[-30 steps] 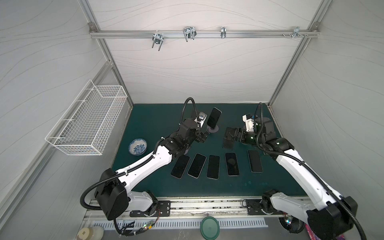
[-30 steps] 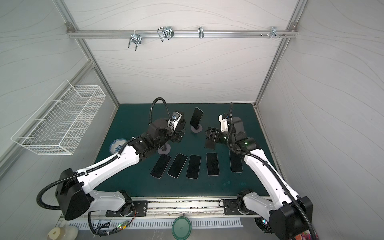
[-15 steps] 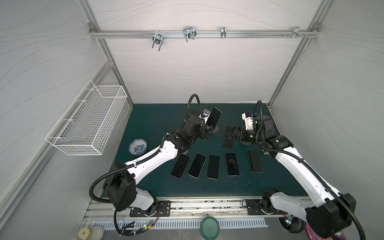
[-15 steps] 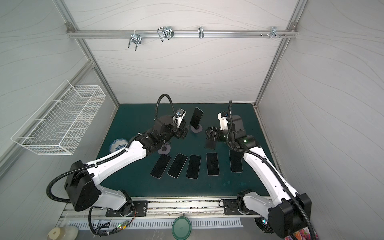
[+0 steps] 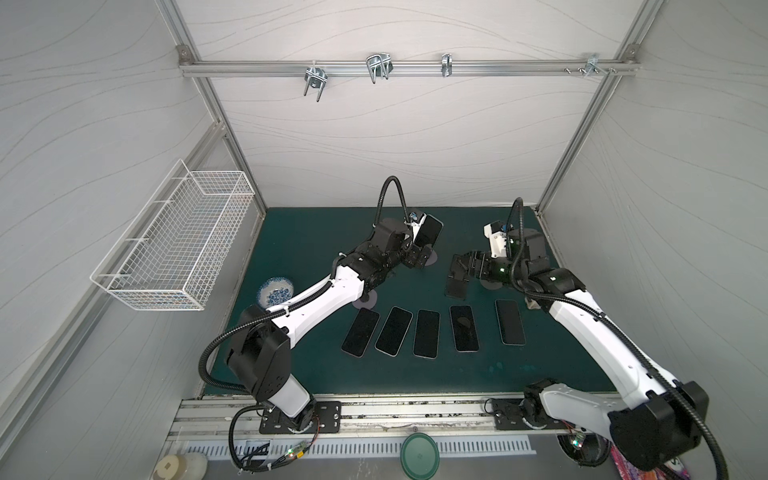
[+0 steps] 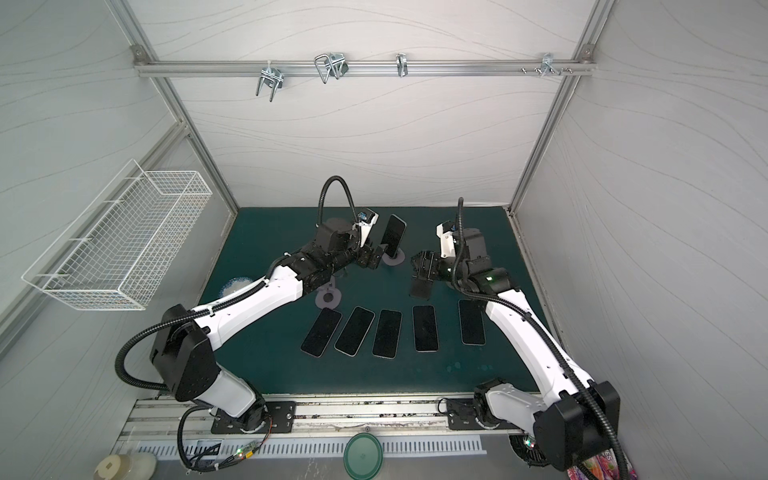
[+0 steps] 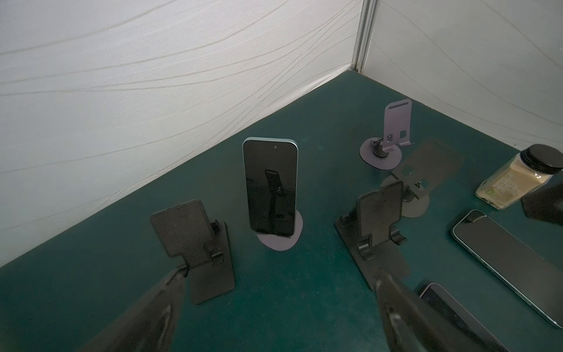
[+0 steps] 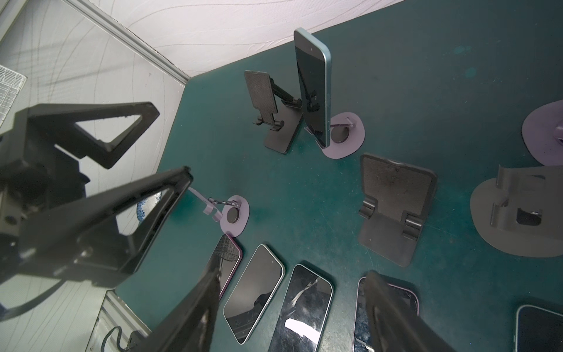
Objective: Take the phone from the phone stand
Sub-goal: 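Move the left gripper toward the teal phone while the right gripper follows, then lower the left gripper around the top edge of the teal-framed phone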
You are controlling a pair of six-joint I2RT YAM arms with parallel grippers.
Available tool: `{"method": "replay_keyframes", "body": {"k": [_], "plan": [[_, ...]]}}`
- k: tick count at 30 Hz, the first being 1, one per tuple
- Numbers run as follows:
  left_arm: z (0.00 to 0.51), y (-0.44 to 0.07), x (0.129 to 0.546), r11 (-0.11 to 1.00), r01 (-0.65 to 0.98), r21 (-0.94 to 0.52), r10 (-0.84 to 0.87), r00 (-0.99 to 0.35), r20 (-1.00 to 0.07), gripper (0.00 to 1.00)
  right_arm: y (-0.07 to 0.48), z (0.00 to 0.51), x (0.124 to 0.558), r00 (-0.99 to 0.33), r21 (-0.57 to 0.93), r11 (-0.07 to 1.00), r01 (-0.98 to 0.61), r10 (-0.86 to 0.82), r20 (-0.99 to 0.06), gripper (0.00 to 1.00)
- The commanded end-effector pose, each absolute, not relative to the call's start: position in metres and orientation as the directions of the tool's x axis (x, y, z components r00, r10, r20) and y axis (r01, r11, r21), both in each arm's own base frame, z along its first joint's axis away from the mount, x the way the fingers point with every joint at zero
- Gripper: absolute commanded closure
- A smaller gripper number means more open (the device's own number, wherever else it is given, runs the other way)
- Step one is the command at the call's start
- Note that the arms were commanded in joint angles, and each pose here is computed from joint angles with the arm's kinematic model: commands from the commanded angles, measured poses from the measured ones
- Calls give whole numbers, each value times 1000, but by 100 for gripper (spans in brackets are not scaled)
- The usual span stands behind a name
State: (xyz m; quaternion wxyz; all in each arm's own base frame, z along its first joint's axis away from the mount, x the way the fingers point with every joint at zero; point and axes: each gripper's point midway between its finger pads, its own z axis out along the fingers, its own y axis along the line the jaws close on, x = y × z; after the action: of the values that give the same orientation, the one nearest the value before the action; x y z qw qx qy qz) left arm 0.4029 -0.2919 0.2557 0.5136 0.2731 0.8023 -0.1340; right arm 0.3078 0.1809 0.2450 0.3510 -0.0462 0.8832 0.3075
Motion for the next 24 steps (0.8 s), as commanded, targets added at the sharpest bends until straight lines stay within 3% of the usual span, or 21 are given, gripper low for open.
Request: {"method": "replay_keyframes", "body": {"k": [1, 13, 24], "plan": [[273, -307, 410, 777, 629, 11, 260, -305, -916, 2, 183, 254, 312, -744, 528, 795, -300, 151, -650, 24], [259, -317, 437, 766, 643, 2, 261, -307, -915, 2, 190, 243, 328, -753, 527, 796, -298, 143, -642, 24], [240, -330, 465, 750, 661, -24, 266, -334, -904, 1, 206, 244, 341, -784, 570, 762, -308, 136, -606, 17]]}}
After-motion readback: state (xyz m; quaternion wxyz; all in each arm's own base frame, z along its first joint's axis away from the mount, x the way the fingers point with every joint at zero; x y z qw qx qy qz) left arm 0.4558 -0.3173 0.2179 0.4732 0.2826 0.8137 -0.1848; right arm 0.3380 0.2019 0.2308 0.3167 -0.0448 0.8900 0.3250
